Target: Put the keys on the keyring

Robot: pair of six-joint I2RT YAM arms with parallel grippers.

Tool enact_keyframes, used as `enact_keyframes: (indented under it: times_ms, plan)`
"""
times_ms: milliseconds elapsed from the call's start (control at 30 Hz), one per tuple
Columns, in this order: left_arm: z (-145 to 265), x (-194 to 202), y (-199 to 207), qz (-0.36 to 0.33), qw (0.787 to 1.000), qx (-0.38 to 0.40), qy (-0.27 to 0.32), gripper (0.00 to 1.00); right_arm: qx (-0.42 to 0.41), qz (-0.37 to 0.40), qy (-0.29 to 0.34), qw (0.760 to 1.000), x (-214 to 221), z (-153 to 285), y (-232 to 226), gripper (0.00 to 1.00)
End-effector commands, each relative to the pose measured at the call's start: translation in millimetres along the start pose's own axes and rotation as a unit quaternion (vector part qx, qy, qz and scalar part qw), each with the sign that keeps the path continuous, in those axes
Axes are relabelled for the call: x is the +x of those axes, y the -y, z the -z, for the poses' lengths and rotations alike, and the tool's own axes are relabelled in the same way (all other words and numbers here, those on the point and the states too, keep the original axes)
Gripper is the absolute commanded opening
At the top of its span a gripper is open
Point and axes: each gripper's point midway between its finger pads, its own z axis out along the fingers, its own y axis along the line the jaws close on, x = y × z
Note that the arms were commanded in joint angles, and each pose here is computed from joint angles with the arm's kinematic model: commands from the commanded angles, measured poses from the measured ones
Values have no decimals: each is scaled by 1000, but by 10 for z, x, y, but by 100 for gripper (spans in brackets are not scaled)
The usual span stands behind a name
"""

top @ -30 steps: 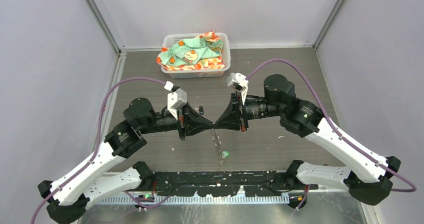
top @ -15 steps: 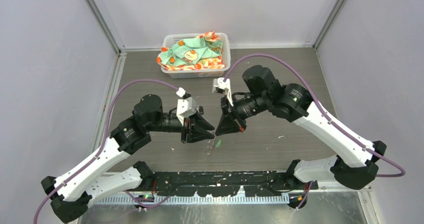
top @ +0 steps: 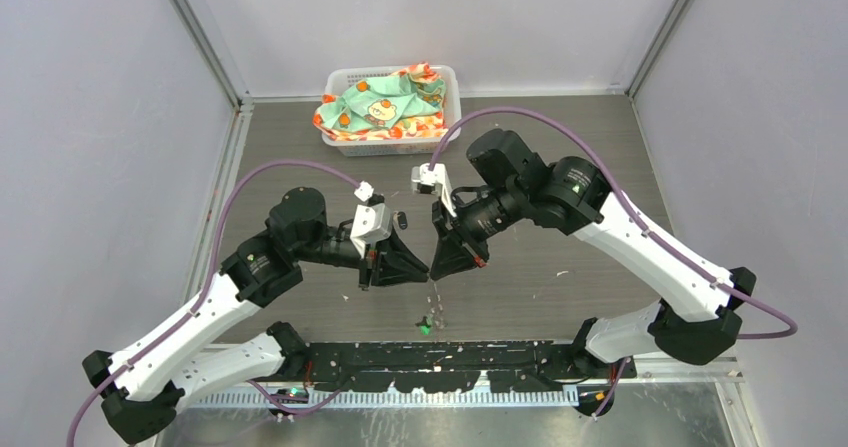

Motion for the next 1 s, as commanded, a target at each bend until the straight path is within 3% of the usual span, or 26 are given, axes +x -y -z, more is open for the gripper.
enact_keyframes:
  times_ms: [0,167,267,533,600,667,700,833,967]
  plan:
    - [22,-202,94,-23,999,22,20,17,-12,20,9,1000,-120,34,-101,1]
    - [27,-171,118,-19,999,28,14,13,-15,20,5,1000,-120,-2,-111,1]
    - [27,-165,118,-21,999,29,13,1,-15,17,2,1000,-126,-28,-100,1]
    - [57,-57,118,-16,1000,22,-1,0,7,19,15,1000,-218,5,-60,3]
    - [62,-44,121,-12,1000,20,-1,1,11,21,28,999,-267,31,-76,12]
    - [65,-68,125,-12,1000,18,6,1,21,24,43,999,-324,73,-82,33]
    - [68,-91,125,-12,1000,15,13,0,23,27,48,998,-335,86,-87,38]
    - [91,-201,128,-14,999,3,43,0,46,28,73,996,-406,182,-79,54]
    - [141,-265,138,-28,998,-10,60,0,109,35,111,987,-497,365,25,63]
